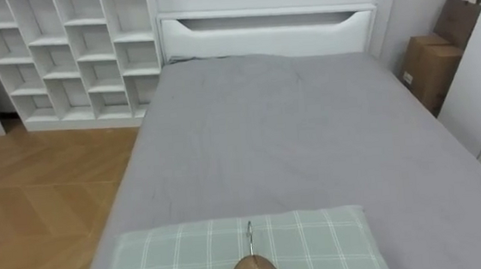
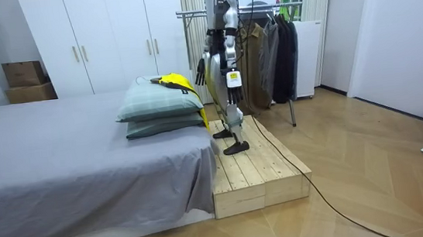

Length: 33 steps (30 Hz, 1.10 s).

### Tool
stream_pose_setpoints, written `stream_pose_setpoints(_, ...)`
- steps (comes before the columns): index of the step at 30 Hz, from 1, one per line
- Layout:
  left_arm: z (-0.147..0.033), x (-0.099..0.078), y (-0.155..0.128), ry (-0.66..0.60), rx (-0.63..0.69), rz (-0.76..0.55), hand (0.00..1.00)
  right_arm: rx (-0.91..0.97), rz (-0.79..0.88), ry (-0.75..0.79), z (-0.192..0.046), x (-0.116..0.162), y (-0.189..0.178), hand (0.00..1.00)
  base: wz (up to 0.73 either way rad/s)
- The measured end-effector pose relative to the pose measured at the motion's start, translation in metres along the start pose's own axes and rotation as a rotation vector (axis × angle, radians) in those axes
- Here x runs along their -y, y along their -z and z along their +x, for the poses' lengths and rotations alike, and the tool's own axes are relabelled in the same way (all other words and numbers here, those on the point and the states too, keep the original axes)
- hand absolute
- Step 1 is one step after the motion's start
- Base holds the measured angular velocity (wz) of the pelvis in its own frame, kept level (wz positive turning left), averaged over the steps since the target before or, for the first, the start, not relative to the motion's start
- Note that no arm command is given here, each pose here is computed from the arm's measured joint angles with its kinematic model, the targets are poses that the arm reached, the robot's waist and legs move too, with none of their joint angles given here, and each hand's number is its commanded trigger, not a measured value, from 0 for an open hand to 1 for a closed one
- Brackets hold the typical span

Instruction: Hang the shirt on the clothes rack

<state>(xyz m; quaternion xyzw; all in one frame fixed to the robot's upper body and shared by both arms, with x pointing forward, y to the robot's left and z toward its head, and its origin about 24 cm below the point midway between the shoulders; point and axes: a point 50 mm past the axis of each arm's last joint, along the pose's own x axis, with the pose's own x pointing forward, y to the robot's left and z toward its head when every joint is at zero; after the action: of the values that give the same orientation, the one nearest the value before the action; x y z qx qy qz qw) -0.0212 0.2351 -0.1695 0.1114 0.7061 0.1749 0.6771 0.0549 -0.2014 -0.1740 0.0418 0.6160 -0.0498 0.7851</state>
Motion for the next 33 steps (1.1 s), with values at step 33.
stream_pose_setpoints(33, -0.036, -0.046, -0.106, -0.565, 0.641, -0.253, 0.00, 0.087, -0.083, 0.058, -0.003, 0.014, -0.010, 0.00, 0.04)
